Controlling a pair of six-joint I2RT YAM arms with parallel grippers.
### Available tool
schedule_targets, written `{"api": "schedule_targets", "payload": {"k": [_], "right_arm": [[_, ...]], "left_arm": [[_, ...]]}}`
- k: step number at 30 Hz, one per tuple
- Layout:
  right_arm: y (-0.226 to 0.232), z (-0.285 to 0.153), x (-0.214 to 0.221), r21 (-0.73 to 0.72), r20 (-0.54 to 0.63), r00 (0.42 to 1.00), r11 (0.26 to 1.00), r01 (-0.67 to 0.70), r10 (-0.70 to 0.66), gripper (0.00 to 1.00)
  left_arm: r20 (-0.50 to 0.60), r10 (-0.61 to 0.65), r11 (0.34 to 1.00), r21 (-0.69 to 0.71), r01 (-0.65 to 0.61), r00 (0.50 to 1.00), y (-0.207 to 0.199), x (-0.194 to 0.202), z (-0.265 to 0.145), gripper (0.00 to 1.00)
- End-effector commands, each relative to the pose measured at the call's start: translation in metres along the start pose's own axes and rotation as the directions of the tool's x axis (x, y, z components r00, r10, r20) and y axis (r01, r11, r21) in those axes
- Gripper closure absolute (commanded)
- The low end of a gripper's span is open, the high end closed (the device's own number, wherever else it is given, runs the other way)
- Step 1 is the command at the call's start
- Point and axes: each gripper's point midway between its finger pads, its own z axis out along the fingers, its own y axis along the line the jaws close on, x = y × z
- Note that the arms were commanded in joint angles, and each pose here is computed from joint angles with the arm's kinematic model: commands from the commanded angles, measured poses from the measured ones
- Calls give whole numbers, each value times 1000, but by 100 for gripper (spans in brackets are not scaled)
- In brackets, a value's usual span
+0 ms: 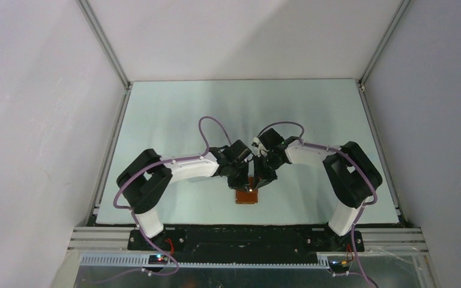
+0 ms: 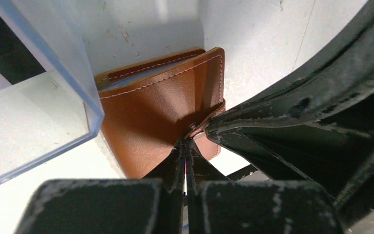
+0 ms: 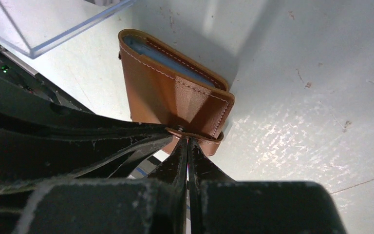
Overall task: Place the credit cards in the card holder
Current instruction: Close the card holder at the center of the board.
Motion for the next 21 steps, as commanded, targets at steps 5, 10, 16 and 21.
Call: {"api": "schedule_targets", "payload": {"k": [5,10,16,21], "right_arm": [[-5,13,-1,45,5,1000,999,4,-4,100],[-7,16,-5,49,19,1000,999,-1,0,100],[-11,22,-3,74,10,1000,997,0,-1,100],[-20,30,2,117,-8,1000,993,0,1,100]], "left_arm": [[17,12,1000,-6,-11,1000,-4,-7,3,100],[16,6,1000,-10,-6,1000,-2,-8,3,100],[14,-5,1000,-19,6,1000,2,-8,5,100],[4,-25,999,-29,25,1000,5,-9,9,100]]}}
